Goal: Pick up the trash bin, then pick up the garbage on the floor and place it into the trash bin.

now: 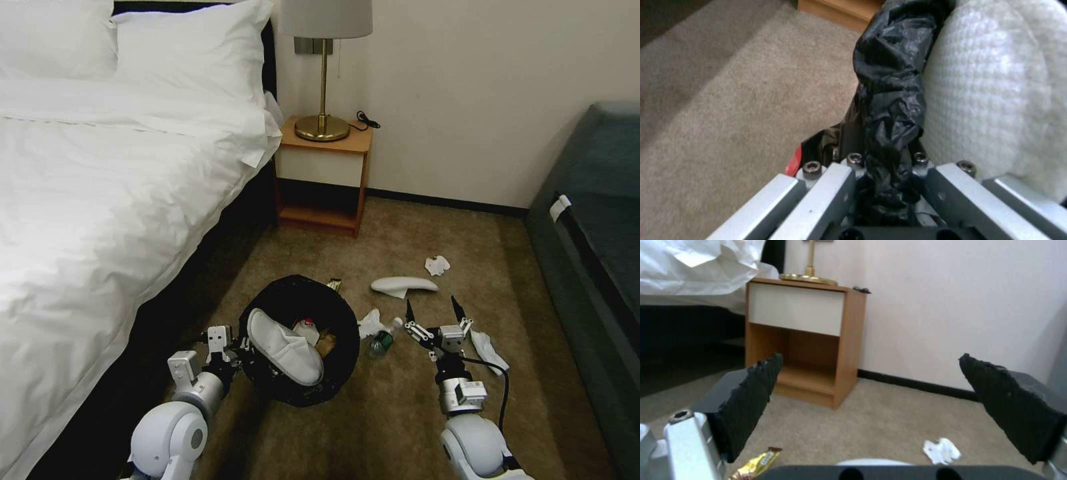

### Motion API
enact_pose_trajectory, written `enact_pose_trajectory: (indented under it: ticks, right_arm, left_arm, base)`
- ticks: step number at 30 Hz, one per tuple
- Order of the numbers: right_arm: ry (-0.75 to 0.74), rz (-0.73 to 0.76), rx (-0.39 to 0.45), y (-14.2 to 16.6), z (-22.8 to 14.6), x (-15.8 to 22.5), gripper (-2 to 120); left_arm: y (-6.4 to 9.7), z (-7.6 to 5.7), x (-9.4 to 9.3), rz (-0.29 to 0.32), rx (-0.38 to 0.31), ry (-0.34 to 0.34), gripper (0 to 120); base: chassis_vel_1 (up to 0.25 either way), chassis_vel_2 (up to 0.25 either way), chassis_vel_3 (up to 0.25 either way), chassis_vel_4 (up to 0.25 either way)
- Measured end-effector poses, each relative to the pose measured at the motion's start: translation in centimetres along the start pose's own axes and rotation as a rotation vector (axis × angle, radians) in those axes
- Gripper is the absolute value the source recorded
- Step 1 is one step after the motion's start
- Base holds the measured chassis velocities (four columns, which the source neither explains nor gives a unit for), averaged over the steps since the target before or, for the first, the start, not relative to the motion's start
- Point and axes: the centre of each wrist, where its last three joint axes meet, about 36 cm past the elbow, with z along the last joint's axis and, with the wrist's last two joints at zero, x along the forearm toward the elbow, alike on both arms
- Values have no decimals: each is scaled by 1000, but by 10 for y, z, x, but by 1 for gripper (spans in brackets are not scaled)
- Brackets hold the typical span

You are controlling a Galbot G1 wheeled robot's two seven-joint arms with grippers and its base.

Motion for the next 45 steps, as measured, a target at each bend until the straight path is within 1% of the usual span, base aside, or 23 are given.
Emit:
enact_pose_trajectory:
  ticks: [8, 17, 19, 27, 36, 38, 45]
  right_arm:
    - [12, -31, -1, 10, 5, 6, 100]
    - [18, -52, -19, 7, 5, 9, 100]
    - [-4, -64, 9, 4, 8, 9, 100]
    - [-27, -80, 34, 3, 10, 10, 100]
    - [1, -90, 8, 4, 9, 15, 100]
    - [3, -93, -31, 3, 8, 14, 100]
    - [-9, -91, -16, 0, 11, 16, 100]
  left_arm:
    - [0, -2, 3, -3, -6, -3, 2]
    - [-1, -3, 5, -5, -10, -6, 2]
    - [-1, -2, 6, -5, -11, -5, 2]
    - [-1, -4, 7, -3, -17, -7, 2]
    - [0, -3, 8, -18, -18, -7, 2]
    - [-1, -3, 9, -19, -21, -10, 2]
    - [-3, -2, 10, -20, -23, -25, 2]
  base:
    - [-13, 33, 22, -22]
    - [0, 0, 0, 0]
    - [0, 0, 0, 0]
    - [-30, 20, 32, -24]
    - [0, 0, 0, 0]
    - [0, 0, 0, 0]
    - [-17, 35, 26, -28]
